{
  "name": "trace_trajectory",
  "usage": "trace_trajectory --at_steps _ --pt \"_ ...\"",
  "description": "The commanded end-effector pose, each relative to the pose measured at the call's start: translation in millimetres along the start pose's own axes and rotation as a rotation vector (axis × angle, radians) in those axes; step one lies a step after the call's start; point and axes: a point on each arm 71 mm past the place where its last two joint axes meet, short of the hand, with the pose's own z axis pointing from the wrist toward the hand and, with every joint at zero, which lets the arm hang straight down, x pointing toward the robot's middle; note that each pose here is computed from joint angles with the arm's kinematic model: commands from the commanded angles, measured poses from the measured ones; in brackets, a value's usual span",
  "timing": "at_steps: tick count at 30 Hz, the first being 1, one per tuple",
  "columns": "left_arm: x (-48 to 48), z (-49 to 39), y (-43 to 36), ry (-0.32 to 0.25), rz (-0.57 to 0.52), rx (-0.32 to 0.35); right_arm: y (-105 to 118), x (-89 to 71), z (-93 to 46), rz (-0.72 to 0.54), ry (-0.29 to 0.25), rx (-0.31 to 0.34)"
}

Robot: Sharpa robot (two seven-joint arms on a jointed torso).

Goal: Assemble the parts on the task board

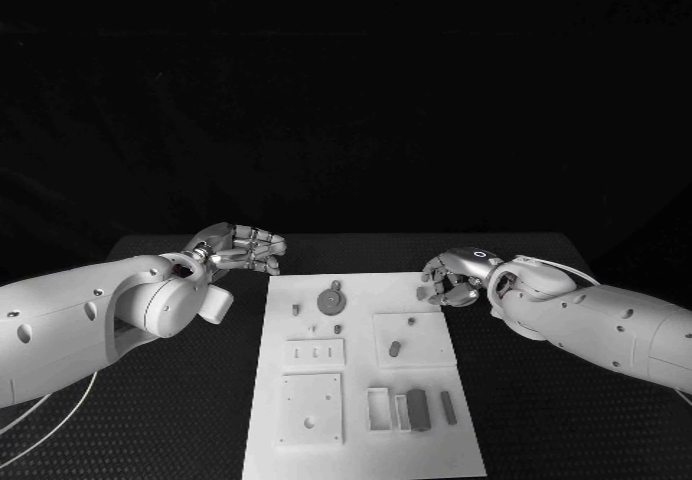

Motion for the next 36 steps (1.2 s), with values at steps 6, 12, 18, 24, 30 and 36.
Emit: trace_trajectory --at_steps 6,12,18,24,30,36 --pt "2.2 -0.2 -1.6 0.019 -0.001 0.015 5 7.6 4.0 0.058 0.017 -0.016" --pt "2.8 -0.4 -1.7 0.023 -0.001 0.015 4 9.1 5.6 0.064 0.015 -0.010" --pt "2.7 -0.9 -1.8 0.023 0.000 0.015 5 11.7 6.8 0.067 0.022 -0.009" --pt "1.9 -1.4 -1.5 0.022 0.001 0.014 5 14.2 7.5 0.068 0.022 -0.008" --pt "1.8 -1.7 -1.6 0.022 0.001 0.014 5 14.9 7.5 0.068 0.018 -0.008" --pt "1.6 -2.2 -1.6 0.022 0.001 0.014 7 16.2 8.3 0.068 0.014 -0.012"
